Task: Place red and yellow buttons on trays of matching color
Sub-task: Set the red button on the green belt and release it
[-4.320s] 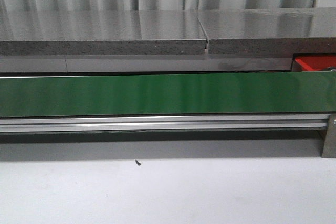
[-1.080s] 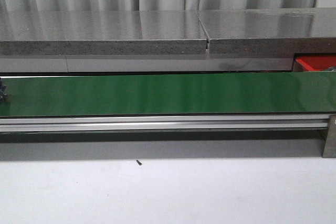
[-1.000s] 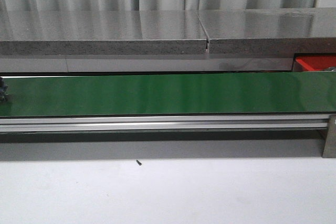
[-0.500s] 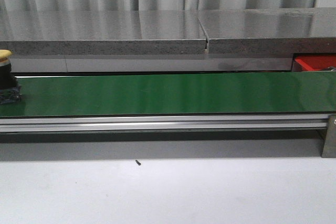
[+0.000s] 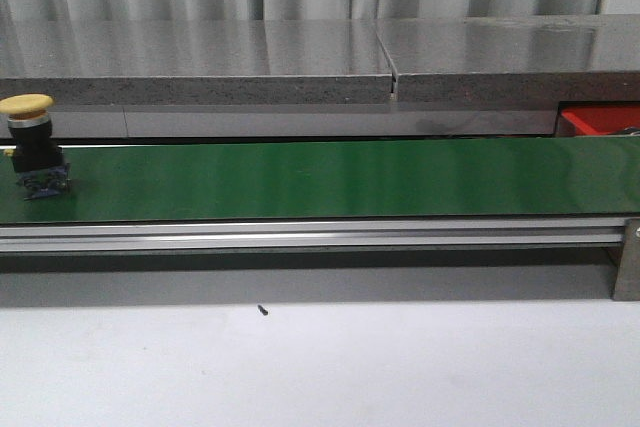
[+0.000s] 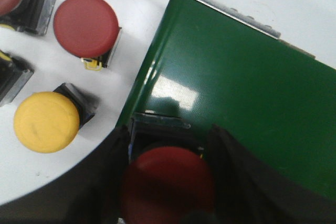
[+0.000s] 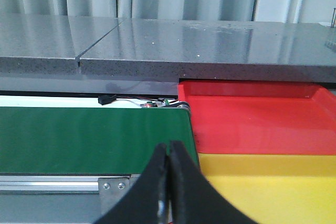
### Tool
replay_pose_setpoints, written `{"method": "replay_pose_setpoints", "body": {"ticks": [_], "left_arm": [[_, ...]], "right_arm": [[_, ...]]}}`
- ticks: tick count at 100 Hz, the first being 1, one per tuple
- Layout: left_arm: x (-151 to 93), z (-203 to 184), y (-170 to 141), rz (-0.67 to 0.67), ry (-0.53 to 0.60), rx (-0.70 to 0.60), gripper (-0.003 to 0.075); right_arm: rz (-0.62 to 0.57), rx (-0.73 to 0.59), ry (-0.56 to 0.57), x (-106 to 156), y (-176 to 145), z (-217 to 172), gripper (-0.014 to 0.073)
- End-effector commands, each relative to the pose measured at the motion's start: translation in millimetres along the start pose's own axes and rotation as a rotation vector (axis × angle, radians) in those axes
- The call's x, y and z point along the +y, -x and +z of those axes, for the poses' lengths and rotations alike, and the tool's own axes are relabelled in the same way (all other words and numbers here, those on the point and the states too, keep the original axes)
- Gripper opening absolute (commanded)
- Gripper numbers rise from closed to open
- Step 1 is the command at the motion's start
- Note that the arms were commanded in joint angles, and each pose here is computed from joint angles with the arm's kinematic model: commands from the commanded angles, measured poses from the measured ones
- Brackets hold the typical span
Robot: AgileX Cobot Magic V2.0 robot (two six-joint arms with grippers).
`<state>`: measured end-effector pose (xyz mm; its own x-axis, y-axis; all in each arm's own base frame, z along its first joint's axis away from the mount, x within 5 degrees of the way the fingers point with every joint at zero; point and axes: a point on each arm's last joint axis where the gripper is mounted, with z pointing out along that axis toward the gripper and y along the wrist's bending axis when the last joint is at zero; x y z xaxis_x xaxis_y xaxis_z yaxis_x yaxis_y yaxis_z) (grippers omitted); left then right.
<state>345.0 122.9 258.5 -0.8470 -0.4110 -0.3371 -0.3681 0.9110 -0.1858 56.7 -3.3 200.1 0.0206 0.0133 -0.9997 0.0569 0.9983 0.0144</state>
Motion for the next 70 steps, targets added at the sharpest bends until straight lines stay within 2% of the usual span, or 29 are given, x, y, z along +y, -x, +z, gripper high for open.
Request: {"method": "replay_pose_setpoints", "body": {"ticks": [1, 8, 13, 25, 35, 42, 49, 63, 70], "left_arm": [[-10, -23, 8, 0.025, -0.041, -0.097, 0.0387], [-12, -27, 11, 0.025, -0.056, -0.114, 0.0505], [-14, -31, 13, 0.024, -0.062, -0.133, 0.0551], [-20, -54, 14, 0.048, -0.066, -0.219, 0.055], [-30, -79, 10, 0.113, -0.072, -0.305, 0.0513], [-41, -97, 4, 0.167, -0.083, -0.35, 0.0436], [-55, -113, -4, 0.228, -0.1, -0.39, 0.0308], [-77, -135, -23, 0.313, -0.139, -0.453, -0.002], [-86, -140, -35, 0.34, -0.159, -0.471, -0.0019]], "right_arm": [[0.001, -0.091, 0.0, 0, 8, -2, -0.0114], [0.001, -0.091, 0.0, 0, 8, -2, -0.0114], [0.001, -0.091, 0.0, 0, 8, -2, -0.0114], [0.001, -0.091, 0.0, 0, 8, -2, -0.0114], [0.001, -0.091, 0.0, 0, 8, -2, -0.0114], [0.001, -0.091, 0.0, 0, 8, -2, -0.0114], [0.001, -0.091, 0.0, 0, 8, -2, -0.0114], [0.001, -0.091, 0.0, 0, 8, -2, -0.0114], [0.001, -0.091, 0.0, 0, 8, -2, -0.0114]]}}
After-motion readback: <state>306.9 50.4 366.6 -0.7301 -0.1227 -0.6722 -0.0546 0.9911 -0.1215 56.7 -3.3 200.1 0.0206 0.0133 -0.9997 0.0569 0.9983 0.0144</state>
